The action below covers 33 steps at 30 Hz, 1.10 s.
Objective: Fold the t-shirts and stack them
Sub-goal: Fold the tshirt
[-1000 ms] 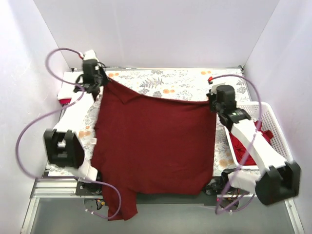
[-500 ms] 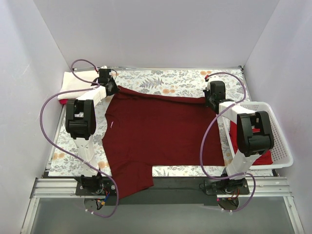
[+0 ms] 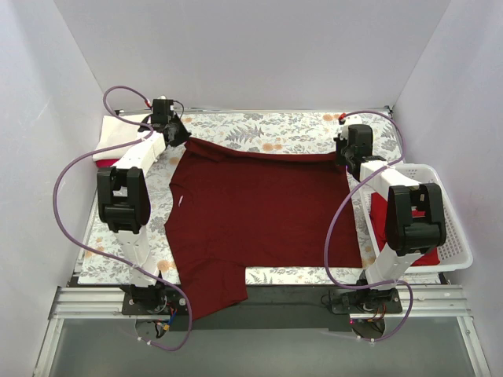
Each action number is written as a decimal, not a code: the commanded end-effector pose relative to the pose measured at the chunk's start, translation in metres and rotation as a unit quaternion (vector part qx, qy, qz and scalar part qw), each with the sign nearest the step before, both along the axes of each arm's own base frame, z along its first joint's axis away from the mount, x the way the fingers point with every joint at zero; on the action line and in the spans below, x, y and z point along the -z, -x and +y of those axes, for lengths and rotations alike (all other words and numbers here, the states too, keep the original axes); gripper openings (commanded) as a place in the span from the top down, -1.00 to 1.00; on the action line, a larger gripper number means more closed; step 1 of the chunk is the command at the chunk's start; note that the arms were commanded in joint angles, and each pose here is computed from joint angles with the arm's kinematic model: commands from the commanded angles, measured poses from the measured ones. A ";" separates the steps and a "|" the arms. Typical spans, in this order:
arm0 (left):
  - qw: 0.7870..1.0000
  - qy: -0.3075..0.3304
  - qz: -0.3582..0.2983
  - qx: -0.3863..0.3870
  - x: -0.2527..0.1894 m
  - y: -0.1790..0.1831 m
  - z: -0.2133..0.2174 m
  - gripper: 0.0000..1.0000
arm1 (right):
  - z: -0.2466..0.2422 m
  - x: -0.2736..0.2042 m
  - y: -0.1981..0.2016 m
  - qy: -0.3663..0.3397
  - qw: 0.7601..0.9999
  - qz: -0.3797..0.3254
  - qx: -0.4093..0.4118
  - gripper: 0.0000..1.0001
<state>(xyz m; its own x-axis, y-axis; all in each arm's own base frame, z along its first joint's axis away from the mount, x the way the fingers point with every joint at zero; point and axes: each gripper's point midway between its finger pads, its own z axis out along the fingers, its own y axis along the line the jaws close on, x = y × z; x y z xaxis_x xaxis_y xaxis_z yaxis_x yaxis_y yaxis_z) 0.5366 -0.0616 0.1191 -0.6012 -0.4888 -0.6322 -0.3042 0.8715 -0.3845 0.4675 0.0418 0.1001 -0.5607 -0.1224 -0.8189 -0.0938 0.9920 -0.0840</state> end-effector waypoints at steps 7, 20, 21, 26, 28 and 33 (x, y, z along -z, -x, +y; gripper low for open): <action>0.999 0.039 0.009 -0.028 -0.064 0.059 0.002 1.00 | -0.009 -0.029 0.013 -0.021 1.000 -0.004 0.023 0.97; 0.995 0.092 0.030 -0.027 -0.056 0.122 -0.009 1.00 | -0.020 -0.011 0.059 -0.014 0.997 0.050 0.054 0.97; 0.995 0.094 0.032 -0.027 -0.053 0.126 -0.010 1.00 | -0.022 -0.007 0.062 -0.012 0.997 0.056 0.056 0.97; 0.993 0.104 0.045 -0.034 -0.042 0.145 -0.011 1.00 | -0.020 0.000 0.070 -0.015 0.996 0.069 0.051 0.97; 0.993 0.106 0.047 -0.035 -0.039 0.151 -0.010 1.00 | -0.018 0.002 0.072 -0.019 0.996 0.073 0.045 0.97; 0.993 0.101 0.044 -0.048 -0.037 0.159 -0.006 1.00 | -0.013 0.010 0.078 -0.026 0.995 0.086 0.034 0.97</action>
<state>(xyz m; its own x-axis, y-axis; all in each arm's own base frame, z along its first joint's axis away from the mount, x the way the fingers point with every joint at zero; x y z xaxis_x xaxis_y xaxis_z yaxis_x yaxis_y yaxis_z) 0.3803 -0.0711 0.1376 -0.6360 -0.6382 -0.4338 -0.4330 0.7605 -0.4839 0.3942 0.0293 0.0847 -0.7065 -0.0500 -0.7060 -0.0350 0.9988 -0.0357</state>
